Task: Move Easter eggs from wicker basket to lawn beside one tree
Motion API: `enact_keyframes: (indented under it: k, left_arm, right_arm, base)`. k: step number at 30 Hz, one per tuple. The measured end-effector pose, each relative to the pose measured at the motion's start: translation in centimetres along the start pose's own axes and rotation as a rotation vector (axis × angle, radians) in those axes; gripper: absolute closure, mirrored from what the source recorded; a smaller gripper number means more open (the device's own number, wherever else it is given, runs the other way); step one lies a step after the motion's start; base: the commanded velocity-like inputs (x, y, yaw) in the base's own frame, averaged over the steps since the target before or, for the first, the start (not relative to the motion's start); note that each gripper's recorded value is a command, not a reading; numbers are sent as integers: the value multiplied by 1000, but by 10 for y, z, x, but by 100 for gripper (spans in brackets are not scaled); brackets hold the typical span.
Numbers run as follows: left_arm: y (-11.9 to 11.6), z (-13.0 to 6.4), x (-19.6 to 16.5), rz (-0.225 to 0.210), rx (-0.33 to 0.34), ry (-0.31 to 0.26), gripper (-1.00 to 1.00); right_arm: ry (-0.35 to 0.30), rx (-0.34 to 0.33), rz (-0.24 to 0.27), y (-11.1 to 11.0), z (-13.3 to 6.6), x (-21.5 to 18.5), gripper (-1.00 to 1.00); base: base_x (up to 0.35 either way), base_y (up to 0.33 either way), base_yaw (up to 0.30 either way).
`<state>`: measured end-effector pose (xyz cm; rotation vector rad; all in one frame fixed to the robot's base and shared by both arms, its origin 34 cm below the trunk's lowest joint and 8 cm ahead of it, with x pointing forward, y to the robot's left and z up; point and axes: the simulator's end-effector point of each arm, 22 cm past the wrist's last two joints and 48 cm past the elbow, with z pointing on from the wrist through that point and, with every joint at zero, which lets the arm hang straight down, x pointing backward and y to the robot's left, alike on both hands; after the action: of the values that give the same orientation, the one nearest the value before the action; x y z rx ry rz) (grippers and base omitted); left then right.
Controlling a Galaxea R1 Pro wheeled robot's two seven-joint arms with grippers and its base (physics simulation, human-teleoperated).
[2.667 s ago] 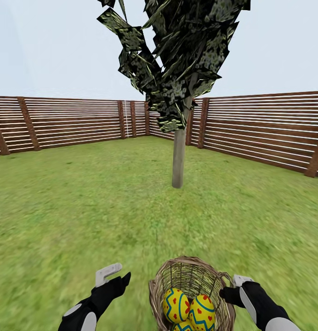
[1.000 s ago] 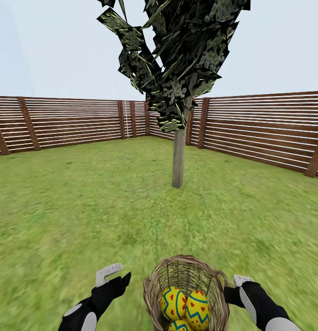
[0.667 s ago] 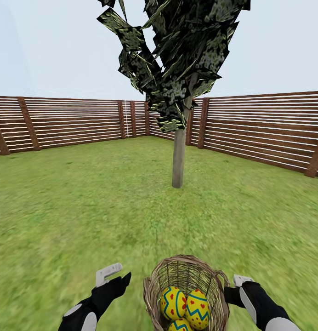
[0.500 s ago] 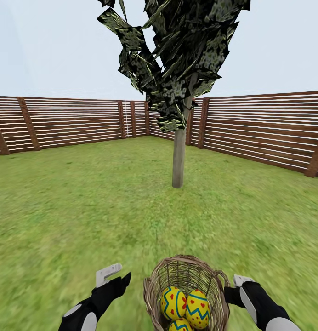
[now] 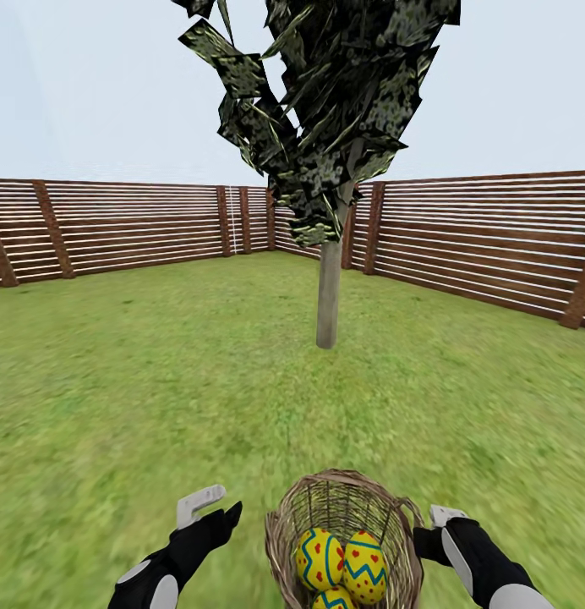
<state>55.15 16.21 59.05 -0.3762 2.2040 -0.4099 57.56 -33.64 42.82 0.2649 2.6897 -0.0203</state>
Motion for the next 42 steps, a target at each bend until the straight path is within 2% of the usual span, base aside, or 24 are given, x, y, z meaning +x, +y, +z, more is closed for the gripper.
enact_keyframes:
  k: [5,9,11,14,18,22,25,42]
  left_arm:
    - [-3,-3,-3,0,-3,13,-100]
    - [-6,-6,-8,1,-5,17,-100]
    - [-8,-8,-11,1,-5,18,-100]
    - [-7,-8,-11,1,-9,19,-100]
    - [-6,-8,-11,0,-11,17,-100]
    - [-5,-8,-15,-3,-15,1,-100]
    - [-4,-7,-11,-4,-18,9,-100]
    - [-2,-5,-12,-8,-24,-7,-100]
  right_arm:
    - [0,0,2,0,-9,-6,100]
    - [-14,23,-5,-15,-18,-19,100]
    - [-36,21,8,-15,-25,-32,100]
    - [-78,29,1,-17,-32,-51,100]
    - [-100,29,3,-16,-36,-59,100]
    - [-166,76,0,-27,-49,-87,100]
    - [-166,66,16,-23,-48,-86,100]
    - [-164,76,16,-30,-48,-85,100]
  base:
    - [0,0,0]
    - [0,0,0]
    - [0,0,0]
    - [0,0,0]
    - [128,0,0]
    - [316,0,0]
    - [330,0,0]
    - [332,0,0]
